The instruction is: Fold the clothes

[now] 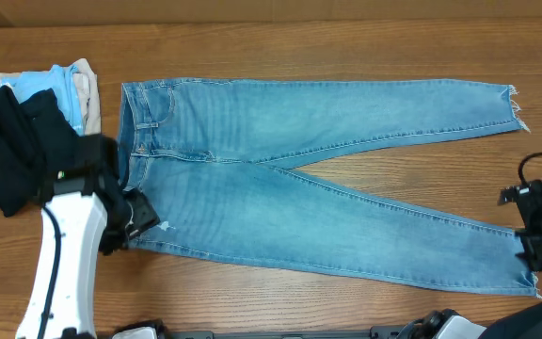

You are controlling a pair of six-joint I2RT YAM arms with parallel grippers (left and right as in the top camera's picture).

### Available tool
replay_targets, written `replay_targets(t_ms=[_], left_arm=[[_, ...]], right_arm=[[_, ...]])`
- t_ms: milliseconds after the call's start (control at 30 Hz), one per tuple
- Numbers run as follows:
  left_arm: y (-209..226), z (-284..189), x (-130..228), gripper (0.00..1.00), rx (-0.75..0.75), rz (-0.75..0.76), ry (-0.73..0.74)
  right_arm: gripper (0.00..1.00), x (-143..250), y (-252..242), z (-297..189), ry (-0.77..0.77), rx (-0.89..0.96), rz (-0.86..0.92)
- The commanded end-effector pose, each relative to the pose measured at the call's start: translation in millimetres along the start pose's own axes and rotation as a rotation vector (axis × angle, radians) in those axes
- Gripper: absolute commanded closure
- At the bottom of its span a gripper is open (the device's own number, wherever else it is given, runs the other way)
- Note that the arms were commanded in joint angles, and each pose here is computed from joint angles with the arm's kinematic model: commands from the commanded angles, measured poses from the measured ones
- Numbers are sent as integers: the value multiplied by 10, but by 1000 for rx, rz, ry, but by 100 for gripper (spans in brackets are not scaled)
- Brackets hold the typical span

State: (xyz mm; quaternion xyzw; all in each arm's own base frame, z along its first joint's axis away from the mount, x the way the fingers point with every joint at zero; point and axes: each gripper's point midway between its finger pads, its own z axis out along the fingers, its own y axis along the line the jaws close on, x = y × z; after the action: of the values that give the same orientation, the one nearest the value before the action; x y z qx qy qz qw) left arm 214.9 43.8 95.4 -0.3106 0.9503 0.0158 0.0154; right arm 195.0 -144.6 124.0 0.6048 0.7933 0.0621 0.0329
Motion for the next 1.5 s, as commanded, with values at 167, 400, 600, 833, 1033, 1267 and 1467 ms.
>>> replay_targets(t_ms=[167, 400, 600, 833, 1033, 1267, 1467], left_arm=[[385, 361, -187, 28, 7, -246, -64], [446, 669, -407, 34, 63, -287, -93], [382, 973, -294, 36, 71, -264, 8], [314, 1170, -381, 55, 98, -223, 9], [290, 1127, -446, 91, 111, -178, -10], [281, 860, -511, 94, 120, -178, -34], [275, 614, -564, 94, 137, -178, -89]], right_arm=[[0, -50, -76, 16, -21, -5, -14], [0, 8, -115, 16, 2, 11, -9], [0, 15, -119, 16, 5, 12, -8], [0, 19, -122, 16, 7, 13, -8], [0, 42, -156, 13, 19, 21, 7], [0, -21, -396, -13, 33, 32, 128], [0, 6, -568, 118, 72, 12, 218]])
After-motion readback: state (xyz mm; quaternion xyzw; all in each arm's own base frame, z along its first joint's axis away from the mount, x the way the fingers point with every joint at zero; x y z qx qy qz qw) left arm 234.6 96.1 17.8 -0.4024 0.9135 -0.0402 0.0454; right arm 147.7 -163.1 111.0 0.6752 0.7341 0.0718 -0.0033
